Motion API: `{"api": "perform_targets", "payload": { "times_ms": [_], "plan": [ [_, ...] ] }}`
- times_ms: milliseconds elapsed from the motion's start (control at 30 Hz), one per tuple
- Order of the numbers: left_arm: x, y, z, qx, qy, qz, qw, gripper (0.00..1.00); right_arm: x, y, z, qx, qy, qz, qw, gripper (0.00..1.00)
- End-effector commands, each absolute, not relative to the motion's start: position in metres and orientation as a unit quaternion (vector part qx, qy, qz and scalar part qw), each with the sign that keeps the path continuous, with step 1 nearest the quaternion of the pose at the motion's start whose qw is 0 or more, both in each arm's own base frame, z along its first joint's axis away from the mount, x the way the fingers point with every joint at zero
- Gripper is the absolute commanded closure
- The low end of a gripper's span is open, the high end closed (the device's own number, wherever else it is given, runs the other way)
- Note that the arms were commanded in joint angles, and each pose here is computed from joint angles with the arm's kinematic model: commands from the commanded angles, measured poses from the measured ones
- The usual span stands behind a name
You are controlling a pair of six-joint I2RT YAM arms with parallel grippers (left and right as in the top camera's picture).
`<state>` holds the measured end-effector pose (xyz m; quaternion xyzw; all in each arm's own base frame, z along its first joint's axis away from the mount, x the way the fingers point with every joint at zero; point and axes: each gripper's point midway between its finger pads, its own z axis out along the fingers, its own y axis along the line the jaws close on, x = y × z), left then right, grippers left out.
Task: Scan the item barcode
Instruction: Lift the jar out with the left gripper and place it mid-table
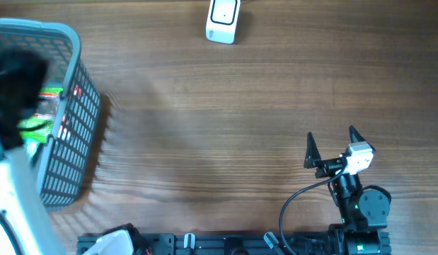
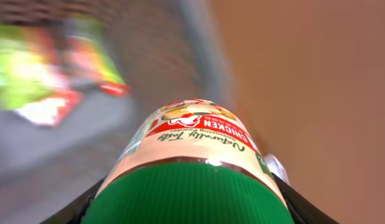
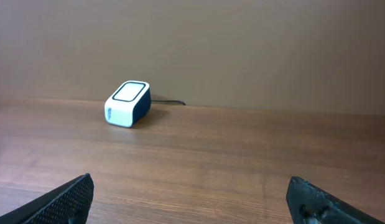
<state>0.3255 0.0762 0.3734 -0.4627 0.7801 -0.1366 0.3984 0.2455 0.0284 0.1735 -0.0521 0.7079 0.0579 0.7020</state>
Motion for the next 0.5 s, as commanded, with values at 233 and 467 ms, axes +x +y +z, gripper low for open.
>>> {"api": "perform_targets", "payload": {
  "times_ms": [233,467],
  "plan": [
    [0.331,-0.150,0.304,-0.195,0.930,-0.115,0.290,0.35,0.245,0.027,0.175,-0.042,0.706,0.061,0.705,0.00],
    [0.328,-0.217,0.190,-0.068,0.981,0.007,0.181,0.36,0.246,0.027,0.175,-0.042,0.706,0.061,0.705,0.00]
  ]
}}
